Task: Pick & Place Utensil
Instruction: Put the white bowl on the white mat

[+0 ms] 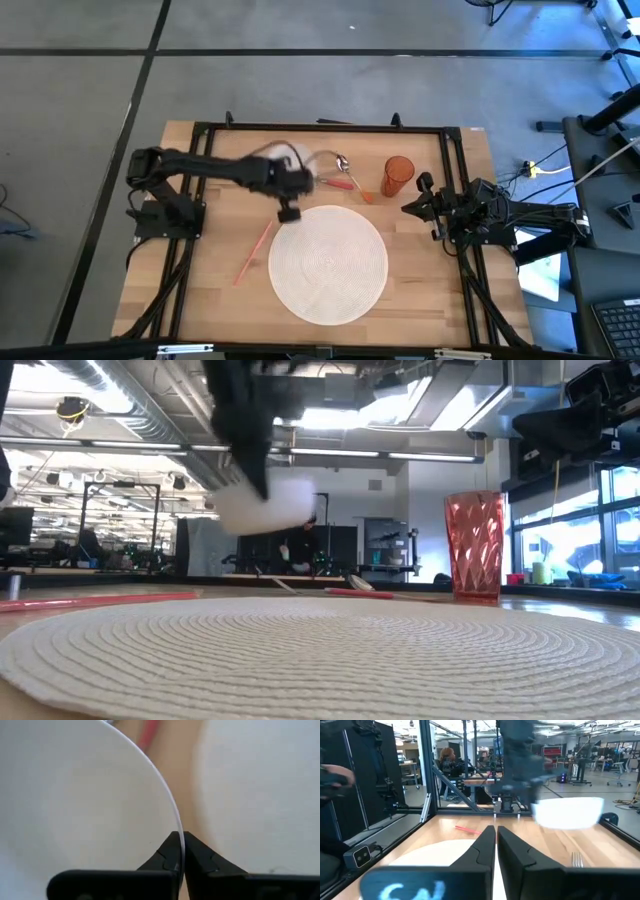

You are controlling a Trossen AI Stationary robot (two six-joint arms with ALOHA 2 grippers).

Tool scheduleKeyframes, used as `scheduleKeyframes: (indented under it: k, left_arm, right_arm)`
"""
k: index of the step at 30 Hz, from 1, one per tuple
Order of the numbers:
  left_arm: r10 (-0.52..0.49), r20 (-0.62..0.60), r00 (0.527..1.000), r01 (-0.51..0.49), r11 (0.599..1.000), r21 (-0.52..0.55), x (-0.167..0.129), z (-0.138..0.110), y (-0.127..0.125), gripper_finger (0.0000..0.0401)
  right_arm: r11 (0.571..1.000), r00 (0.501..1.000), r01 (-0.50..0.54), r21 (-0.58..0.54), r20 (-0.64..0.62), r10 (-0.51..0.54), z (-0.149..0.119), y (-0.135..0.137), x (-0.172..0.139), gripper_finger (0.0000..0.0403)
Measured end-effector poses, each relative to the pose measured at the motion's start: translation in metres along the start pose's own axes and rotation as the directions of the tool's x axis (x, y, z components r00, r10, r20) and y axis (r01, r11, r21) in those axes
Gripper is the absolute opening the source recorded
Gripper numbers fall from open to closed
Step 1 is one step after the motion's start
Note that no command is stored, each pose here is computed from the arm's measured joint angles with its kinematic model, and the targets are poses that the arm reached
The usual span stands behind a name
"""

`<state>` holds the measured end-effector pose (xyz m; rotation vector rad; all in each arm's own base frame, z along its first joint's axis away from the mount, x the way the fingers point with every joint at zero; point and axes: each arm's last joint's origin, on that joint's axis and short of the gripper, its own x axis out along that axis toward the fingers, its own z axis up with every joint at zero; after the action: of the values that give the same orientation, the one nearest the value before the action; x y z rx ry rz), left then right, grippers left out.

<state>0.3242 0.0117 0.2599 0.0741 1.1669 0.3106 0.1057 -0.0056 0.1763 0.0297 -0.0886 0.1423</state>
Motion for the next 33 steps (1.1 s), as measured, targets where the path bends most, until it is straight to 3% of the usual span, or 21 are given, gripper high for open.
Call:
scheduleKeyframes:
  k: [7,12,16,21,27,33]
  left_arm:
    - [-0.127,0.078,0.989,0.112,0.978,0.178,-0.015,0.025,-0.099,0.0003]
    - [-0.211,-0.004,0.977,0.201,0.923,0.329,-0.002,0.036,-0.165,0.0003]
    - [-0.236,-0.05,0.971,0.235,0.883,0.406,0.008,0.043,-0.201,0.0003]
    - [-0.243,-0.107,0.964,0.265,0.862,0.432,0.02,0.049,-0.218,0.0003]
    - [-0.252,-0.205,0.946,0.319,0.837,0.444,0.043,0.042,-0.225,0.0003]
    - [-0.247,-0.227,0.942,0.326,0.83,0.452,0.048,0.04,-0.227,0.0005]
  right_arm:
    - [1.0,1.0,0.001,0.0,0.0,-0.001,0.0,0.0,0.0,0.002]
    - [1.0,1.0,0.0,0.023,-0.001,0.0,0.0,0.0,0.0,0.002]
    - [1.0,1.0,-0.001,0.029,-0.001,0.001,0.0,0.0,0.0,0.002]
    - [1.0,1.0,-0.001,0.03,-0.002,0.001,0.0,0.0,0.0,0.002]
    - [1.0,1.0,-0.001,0.028,-0.004,0.001,0.0,0.0,0.0,0.002]
    - [1.0,1.0,0.0,0.025,-0.009,0.0,-0.001,0.0,0.0,0.002]
